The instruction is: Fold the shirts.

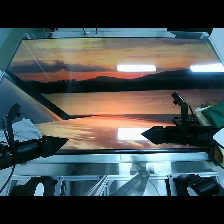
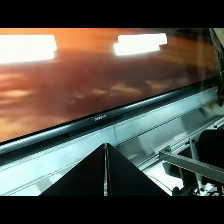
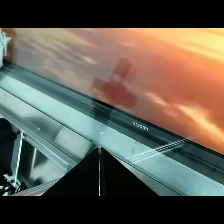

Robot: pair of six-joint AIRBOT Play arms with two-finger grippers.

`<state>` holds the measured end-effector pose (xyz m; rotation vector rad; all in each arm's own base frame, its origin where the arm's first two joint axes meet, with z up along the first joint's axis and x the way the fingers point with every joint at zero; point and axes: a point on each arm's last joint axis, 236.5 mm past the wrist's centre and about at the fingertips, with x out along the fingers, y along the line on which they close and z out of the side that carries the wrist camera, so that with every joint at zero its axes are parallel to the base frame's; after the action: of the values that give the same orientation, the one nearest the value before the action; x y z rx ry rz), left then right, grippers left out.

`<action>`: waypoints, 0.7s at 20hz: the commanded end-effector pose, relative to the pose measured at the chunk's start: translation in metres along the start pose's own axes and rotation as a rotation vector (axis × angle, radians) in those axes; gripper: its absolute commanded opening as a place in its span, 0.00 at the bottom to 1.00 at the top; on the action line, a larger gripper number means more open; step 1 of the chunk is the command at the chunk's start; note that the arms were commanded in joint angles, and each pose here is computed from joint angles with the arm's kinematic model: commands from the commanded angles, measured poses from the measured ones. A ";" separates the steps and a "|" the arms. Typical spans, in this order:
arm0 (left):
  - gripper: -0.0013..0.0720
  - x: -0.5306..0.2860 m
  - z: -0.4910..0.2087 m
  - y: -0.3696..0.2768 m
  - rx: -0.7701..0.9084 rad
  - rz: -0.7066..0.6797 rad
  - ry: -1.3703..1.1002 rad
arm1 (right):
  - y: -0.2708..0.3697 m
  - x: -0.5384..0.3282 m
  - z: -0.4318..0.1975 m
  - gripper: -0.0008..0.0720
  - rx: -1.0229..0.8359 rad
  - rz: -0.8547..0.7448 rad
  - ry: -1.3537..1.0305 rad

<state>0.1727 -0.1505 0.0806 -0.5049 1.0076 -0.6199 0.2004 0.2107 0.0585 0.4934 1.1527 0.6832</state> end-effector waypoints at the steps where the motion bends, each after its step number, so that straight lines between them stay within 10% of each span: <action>1: 0.03 0.000 0.000 0.001 0.001 0.006 -0.002 | 0.000 0.000 0.000 0.03 0.001 0.000 0.001; 5: 0.12 -0.043 0.032 0.060 0.096 0.367 -0.084 | 0.000 0.000 0.000 0.03 0.001 0.000 0.001; 7: 1.00 -0.111 0.062 0.099 0.032 0.674 -0.220 | 0.000 0.000 0.000 0.03 0.001 0.000 0.001; 10: 1.00 -0.217 0.062 0.159 -0.165 1.115 -0.357 | 0.000 0.000 0.000 0.03 0.001 0.000 0.002; 14: 1.00 -0.194 0.021 0.221 -0.453 1.154 -0.193 | 0.000 0.000 0.000 0.03 0.001 0.000 0.001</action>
<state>0.1909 0.1035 0.0959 -0.2578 0.9526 0.4817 0.2004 0.2107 0.0584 0.4935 1.1531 0.6830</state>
